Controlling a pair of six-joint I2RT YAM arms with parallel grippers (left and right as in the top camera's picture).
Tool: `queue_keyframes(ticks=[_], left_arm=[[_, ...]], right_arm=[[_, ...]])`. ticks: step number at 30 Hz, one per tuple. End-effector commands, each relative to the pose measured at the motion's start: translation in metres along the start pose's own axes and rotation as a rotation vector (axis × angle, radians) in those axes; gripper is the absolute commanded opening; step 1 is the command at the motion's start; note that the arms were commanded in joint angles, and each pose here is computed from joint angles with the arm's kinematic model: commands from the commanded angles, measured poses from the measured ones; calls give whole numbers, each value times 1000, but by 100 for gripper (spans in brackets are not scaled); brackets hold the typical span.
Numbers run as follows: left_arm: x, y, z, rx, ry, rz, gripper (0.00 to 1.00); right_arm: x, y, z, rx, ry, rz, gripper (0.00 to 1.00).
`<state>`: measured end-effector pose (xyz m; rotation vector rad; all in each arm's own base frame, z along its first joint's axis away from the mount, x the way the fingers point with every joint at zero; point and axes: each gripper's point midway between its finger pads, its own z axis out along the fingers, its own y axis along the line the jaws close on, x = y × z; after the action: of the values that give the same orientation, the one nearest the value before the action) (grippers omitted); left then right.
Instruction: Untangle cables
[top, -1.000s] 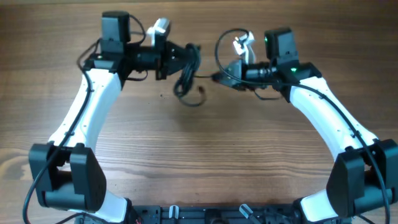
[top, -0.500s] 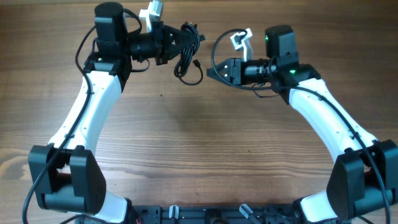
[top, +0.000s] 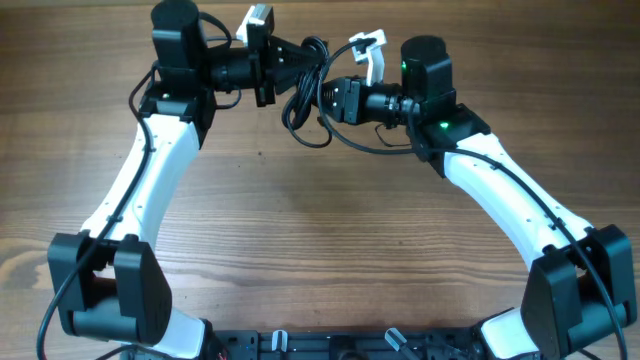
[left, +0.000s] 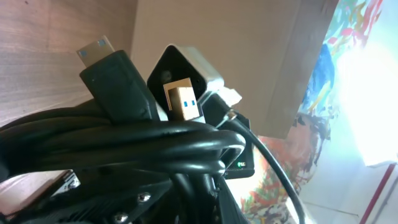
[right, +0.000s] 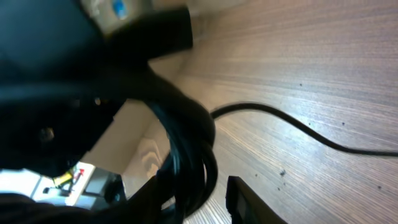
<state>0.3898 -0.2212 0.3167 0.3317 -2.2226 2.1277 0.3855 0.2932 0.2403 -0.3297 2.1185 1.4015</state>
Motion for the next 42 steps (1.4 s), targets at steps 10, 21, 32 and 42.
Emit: queue_keyframes(ticks=[10,21,32,42], left_arm=[[10,-12,2,9,20,66,4],[-45,47,-32,-199,-292,143,4],[-33,139,-44,-619,-373,57,64],[-4,62,-6,-232,-63,505,90]], right_arm=[[14,-4,5,87,23,134,7],[20,31,-68,147,41,6,4],[32,-37,-103,579,48,-86,4],[44,-56,-101,620,159,-226,4]])
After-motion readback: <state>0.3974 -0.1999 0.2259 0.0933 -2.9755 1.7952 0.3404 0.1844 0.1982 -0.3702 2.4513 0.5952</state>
